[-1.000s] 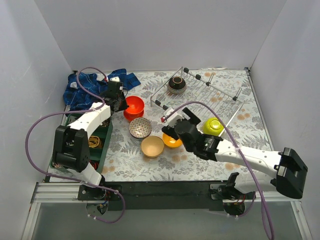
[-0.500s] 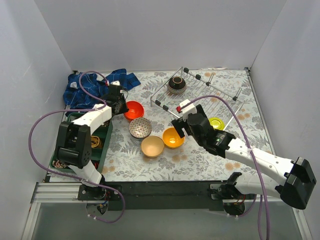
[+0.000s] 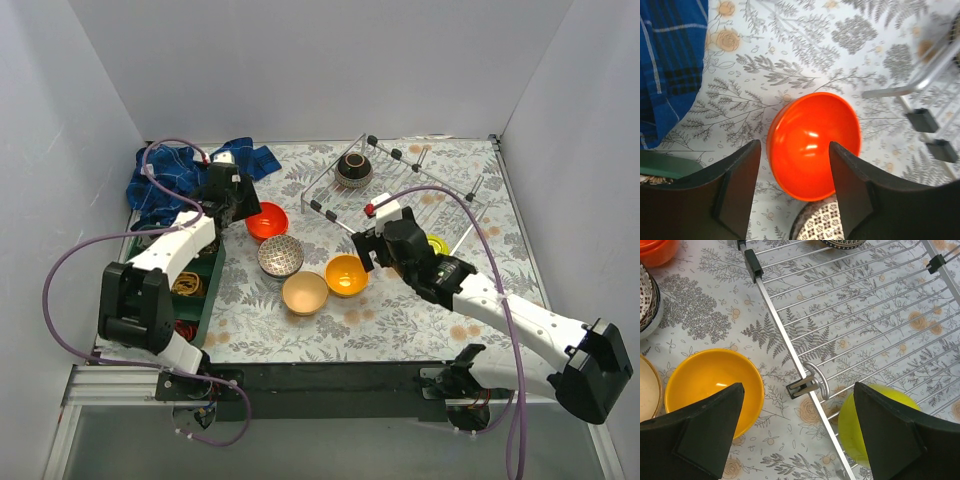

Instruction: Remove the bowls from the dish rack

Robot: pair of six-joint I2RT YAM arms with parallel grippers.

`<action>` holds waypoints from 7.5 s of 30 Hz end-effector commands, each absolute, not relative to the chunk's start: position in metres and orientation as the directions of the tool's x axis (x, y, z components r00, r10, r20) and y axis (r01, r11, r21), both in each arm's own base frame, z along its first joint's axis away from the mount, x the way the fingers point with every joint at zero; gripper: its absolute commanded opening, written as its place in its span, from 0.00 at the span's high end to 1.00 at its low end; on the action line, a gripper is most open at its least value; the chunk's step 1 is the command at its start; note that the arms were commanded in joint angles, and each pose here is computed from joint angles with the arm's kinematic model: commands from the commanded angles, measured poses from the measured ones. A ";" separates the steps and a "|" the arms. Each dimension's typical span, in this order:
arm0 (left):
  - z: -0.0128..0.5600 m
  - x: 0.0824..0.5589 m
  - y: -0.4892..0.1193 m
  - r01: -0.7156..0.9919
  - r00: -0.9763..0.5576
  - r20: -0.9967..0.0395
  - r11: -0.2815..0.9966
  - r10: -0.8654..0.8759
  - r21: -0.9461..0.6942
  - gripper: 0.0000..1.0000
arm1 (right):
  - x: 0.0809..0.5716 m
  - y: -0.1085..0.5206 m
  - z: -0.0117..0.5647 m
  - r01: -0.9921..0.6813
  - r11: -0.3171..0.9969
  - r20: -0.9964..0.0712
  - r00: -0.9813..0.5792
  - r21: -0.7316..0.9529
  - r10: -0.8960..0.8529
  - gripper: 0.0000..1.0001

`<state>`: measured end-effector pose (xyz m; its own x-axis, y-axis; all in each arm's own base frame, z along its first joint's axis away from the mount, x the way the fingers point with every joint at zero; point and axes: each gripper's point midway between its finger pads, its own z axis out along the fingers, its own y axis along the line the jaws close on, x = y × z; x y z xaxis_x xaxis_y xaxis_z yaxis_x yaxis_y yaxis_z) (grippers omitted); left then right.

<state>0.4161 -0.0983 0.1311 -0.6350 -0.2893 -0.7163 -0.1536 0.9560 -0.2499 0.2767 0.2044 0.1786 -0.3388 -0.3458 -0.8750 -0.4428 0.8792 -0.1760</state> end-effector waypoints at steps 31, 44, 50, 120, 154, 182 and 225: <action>0.146 0.421 -0.114 -0.070 -0.645 -0.676 0.909 -0.356 -0.412 0.46 | 0.297 0.198 0.192 -0.421 0.907 -0.889 -0.408 -0.019 -0.208 0.02; 0.218 0.372 -0.112 -0.011 -0.615 -0.703 0.895 -0.358 -0.446 0.20 | 0.367 0.189 0.210 -0.325 0.945 -0.885 -0.443 0.011 -0.142 0.02; 0.240 0.333 -0.107 0.000 -0.600 -0.709 0.886 -0.371 -0.464 0.07 | 0.415 0.185 0.206 -0.230 0.960 -0.857 -0.515 0.162 0.022 0.02; 0.230 0.242 -0.082 -0.174 -0.605 -0.626 0.848 -0.493 -0.500 0.02 | 0.567 0.210 0.058 0.266 0.635 -0.363 -0.636 0.725 0.681 0.01; 0.224 0.240 -0.084 -0.138 -0.601 -0.639 0.850 -0.480 -0.509 0.02 | 0.509 0.185 0.145 0.042 0.707 -0.505 -0.671 0.706 0.543 0.77; 0.229 0.239 -0.101 -0.047 -0.597 -0.673 0.856 -0.437 -0.515 0.02 | 0.411 0.152 0.196 -0.347 0.907 -0.835 -0.551 0.237 0.008 0.92; 0.245 0.333 -0.166 0.025 -0.720 -0.578 0.818 -0.384 -0.575 0.02 | 0.318 0.267 0.278 -0.061 0.433 -0.433 0.257 -0.899 -0.864 0.96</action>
